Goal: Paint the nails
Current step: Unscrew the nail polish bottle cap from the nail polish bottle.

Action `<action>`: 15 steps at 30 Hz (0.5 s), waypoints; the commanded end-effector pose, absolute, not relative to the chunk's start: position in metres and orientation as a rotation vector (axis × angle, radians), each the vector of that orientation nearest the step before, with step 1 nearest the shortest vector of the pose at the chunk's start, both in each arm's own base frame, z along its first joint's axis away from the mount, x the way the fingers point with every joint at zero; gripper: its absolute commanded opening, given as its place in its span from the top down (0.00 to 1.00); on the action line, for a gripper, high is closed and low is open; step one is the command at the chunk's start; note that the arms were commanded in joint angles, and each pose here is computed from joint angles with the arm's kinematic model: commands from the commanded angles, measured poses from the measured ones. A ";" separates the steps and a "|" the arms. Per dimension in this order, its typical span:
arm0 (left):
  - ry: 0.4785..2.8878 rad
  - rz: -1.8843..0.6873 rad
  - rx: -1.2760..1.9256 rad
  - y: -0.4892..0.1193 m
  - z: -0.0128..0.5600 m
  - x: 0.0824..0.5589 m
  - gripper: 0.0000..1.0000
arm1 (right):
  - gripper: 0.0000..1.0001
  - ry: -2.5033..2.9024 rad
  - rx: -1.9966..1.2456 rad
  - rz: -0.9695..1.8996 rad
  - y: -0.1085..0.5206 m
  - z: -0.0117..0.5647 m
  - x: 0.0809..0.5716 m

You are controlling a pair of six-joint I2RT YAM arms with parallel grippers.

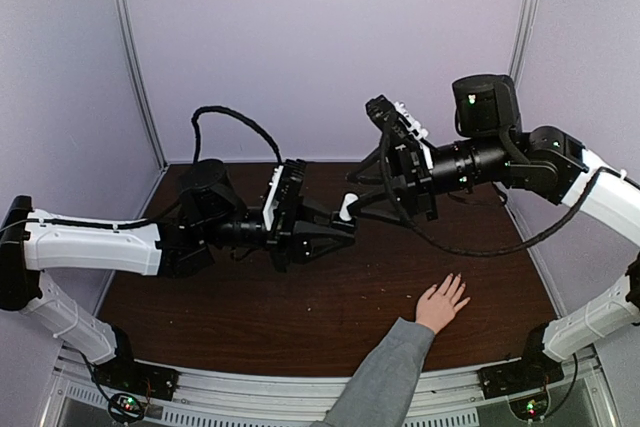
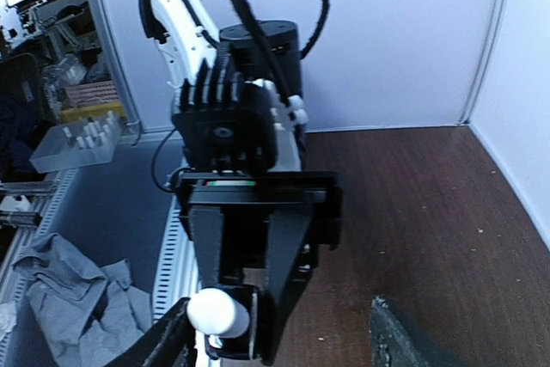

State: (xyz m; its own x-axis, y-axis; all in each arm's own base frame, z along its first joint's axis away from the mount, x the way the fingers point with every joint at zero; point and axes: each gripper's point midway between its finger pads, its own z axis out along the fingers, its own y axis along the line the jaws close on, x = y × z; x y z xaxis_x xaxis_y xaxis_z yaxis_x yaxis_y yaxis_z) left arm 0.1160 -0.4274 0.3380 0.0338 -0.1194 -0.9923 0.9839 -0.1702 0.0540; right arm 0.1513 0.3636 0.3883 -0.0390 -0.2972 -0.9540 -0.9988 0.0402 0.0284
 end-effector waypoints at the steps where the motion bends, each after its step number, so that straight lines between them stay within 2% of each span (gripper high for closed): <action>1: 0.999 -1.150 1.160 -0.422 0.352 0.137 1.00 | 0.29 1.532 -1.196 0.949 0.356 0.402 0.182; 5: 1.075 -1.054 1.088 -0.422 0.349 0.159 1.00 | 0.27 1.677 -1.044 0.917 0.356 0.399 0.207; 15: 1.233 -0.829 0.916 -0.414 0.337 0.209 1.00 | 0.37 1.832 -0.811 0.940 0.357 0.396 0.230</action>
State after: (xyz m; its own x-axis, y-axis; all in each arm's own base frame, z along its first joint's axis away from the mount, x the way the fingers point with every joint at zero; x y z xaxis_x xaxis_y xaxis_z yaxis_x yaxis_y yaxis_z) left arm 0.1904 -0.4209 0.3259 0.1097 -0.0275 -0.9936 0.9510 0.2935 0.0968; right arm 0.2128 0.3598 0.3858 -0.3229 -0.2202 -0.9205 -0.8854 0.4138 0.2116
